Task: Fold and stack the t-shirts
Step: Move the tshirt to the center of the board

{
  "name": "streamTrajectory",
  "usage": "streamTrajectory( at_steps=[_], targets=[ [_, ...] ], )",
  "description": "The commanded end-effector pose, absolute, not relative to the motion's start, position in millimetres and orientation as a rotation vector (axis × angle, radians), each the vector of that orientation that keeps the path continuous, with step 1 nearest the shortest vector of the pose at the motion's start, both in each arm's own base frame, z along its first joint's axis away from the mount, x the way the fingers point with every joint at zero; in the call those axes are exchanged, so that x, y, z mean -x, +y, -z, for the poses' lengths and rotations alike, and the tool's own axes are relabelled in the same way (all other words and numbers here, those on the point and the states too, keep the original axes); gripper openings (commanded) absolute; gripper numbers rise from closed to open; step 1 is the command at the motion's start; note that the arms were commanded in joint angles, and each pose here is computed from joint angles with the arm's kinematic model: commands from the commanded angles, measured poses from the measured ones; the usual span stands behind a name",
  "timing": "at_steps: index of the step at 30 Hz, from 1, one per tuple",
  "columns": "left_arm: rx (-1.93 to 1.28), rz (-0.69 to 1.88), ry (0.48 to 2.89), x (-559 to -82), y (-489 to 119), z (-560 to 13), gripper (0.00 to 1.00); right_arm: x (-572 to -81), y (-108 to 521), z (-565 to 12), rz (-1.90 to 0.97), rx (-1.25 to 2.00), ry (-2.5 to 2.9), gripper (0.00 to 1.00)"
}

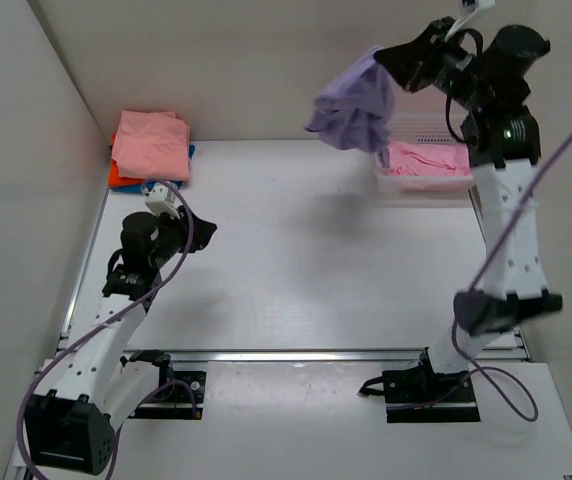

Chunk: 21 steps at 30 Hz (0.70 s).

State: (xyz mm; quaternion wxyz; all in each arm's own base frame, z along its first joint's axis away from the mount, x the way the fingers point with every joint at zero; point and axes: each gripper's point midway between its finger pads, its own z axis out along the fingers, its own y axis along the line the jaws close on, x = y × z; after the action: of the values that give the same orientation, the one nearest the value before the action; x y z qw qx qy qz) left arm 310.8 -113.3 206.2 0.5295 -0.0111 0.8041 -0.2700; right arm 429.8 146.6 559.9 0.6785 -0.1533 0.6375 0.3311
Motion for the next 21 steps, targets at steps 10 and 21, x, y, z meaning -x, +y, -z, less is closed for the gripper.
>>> streamTrajectory(
  at_steps=[10, 21],
  targets=[
    [0.034, 0.384, 1.648, -297.7, -68.1, -375.8, 0.45, -358.0, 200.0, -525.0, -0.775, 0.424, 1.429, 0.00],
    [0.172, 0.389, 1.805, -306.5, -59.1, -290.6, 0.41, -537.5, 347.5, -278.4, -0.864, 0.416, 2.028, 0.12]
  ],
)
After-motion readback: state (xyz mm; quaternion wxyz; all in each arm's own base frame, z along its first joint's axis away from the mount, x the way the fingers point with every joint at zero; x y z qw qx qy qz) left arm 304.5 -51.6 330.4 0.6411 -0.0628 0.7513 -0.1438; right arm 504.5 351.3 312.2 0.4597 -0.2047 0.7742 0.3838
